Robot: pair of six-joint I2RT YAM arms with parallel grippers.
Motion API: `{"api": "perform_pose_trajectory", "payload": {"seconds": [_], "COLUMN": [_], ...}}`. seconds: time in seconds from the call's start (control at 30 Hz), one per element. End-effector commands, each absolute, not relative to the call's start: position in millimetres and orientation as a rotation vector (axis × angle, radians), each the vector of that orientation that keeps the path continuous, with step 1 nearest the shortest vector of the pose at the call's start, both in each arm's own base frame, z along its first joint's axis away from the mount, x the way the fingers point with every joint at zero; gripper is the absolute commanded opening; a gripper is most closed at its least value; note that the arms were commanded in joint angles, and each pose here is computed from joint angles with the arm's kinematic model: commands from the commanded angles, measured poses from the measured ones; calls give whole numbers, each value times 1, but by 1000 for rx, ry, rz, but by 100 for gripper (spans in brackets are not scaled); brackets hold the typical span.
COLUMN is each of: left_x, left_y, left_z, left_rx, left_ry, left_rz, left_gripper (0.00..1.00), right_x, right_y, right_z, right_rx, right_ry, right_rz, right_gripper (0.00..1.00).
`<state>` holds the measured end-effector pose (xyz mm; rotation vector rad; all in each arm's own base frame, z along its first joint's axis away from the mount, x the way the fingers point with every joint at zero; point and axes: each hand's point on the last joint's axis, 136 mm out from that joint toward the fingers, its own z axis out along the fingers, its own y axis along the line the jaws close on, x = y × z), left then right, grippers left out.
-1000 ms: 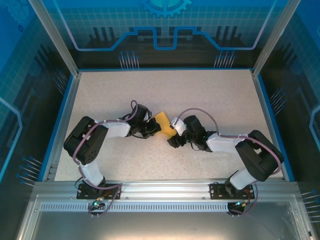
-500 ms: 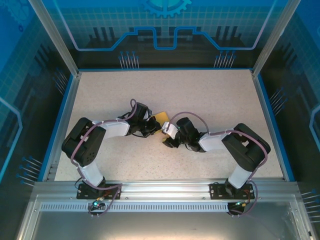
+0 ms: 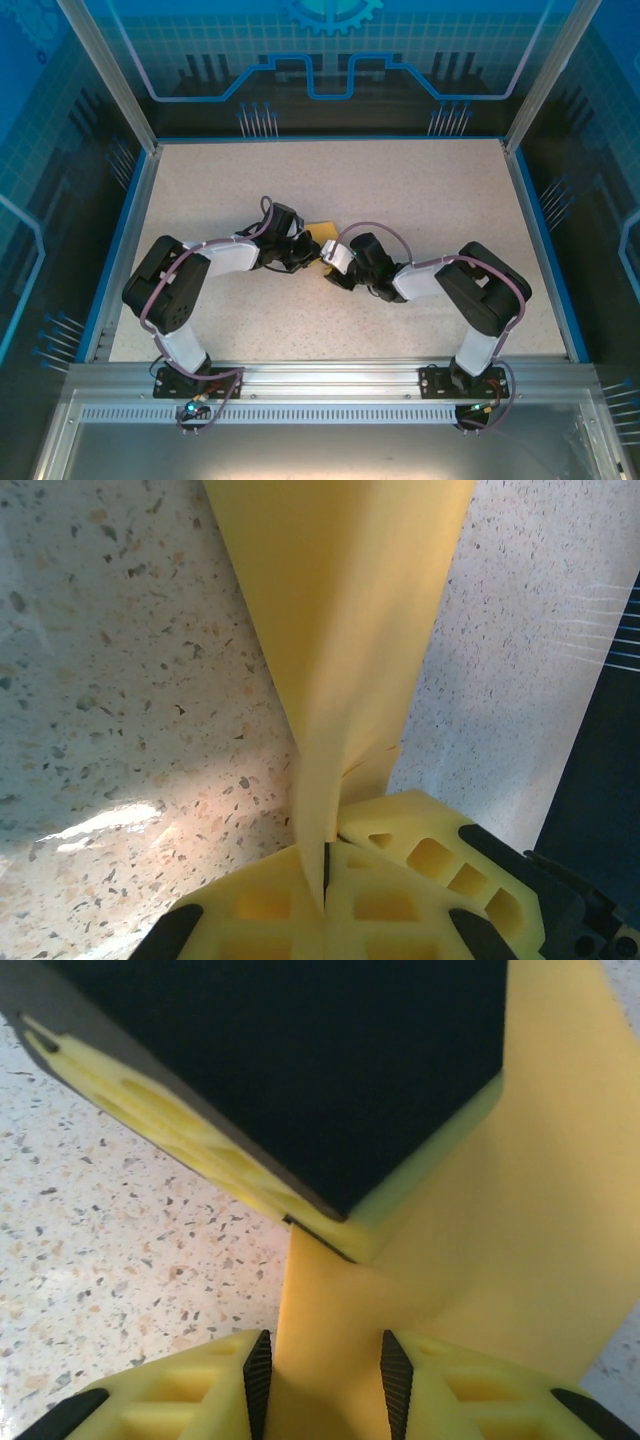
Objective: Fold a paper plane with a square sheet of paper (pick it up from the middle)
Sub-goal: Fold the wing for the fifth time at the center of the table.
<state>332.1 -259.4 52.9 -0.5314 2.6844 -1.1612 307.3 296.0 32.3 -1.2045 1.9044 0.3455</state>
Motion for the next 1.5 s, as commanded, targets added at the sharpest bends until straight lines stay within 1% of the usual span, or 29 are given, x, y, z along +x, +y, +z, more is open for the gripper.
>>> {"api": "perform_pose_trajectory", "payload": {"seconds": [0.0, 0.07, 0.13, 0.33, 0.57, 0.67, 0.73, 0.83, 0.97, 1.07, 1.13, 1.23, 1.47], "left_x": [334, 334, 335, 334, 333, 334, 334, 337, 344, 346, 347, 347, 343], "left_y": [-262, -261, -261, -261, -259, -259, -258, -251, -230, -213, -201, -188, -178], "left_z": [67, 66, 65, 63, 64, 65, 67, 72, 80, 84, 86, 87, 85], "left_rx": [-553, -577, -595, -626, -627, -624, -623, -631, -662, -688, -703, -720, -694], "left_ry": [2671, 2672, 2673, 2679, 2681, 2679, 2673, 2650, 2600, 2568, 2545, 2522, 2498], "left_rz": [-1187, -1186, -1189, -1191, -1190, -1192, -1191, -1188, -1167, -1133, -1108, -1078, -1034], "left_gripper": [6, 6, 7, 7, 8, 10, 15, 25, 42, 51, 55, 59, 62], "right_x": [313, 312, 313, 310, 310, 310, 309, 307, 303, 302, 302, 301, 303], "right_y": [298, 295, 293, 294, 299, 300, 301, 303, 306, 307, 308, 309, 317], "right_z": [48, 54, 56, 51, 45, 42, 42, 42, 45, 46, 46, 47, 45], "right_rx": [-1167, -1158, -1155, -1191, -1220, -1230, -1228, -1212, -1169, -1132, -1098, -1041, -915], "right_ry": [1839, 1823, 1815, 1806, 1813, 1821, 1831, 1854, 1899, 1947, 1978, 2015, 2116], "right_rz": [298, 287, 266, 246, 256, 256, 269, 315, 432, 512, 573, 661, 828], "right_gripper": [39, 41, 40, 28, 21, 15, 10, 6, 3, 2, 1, 0, 0]}}
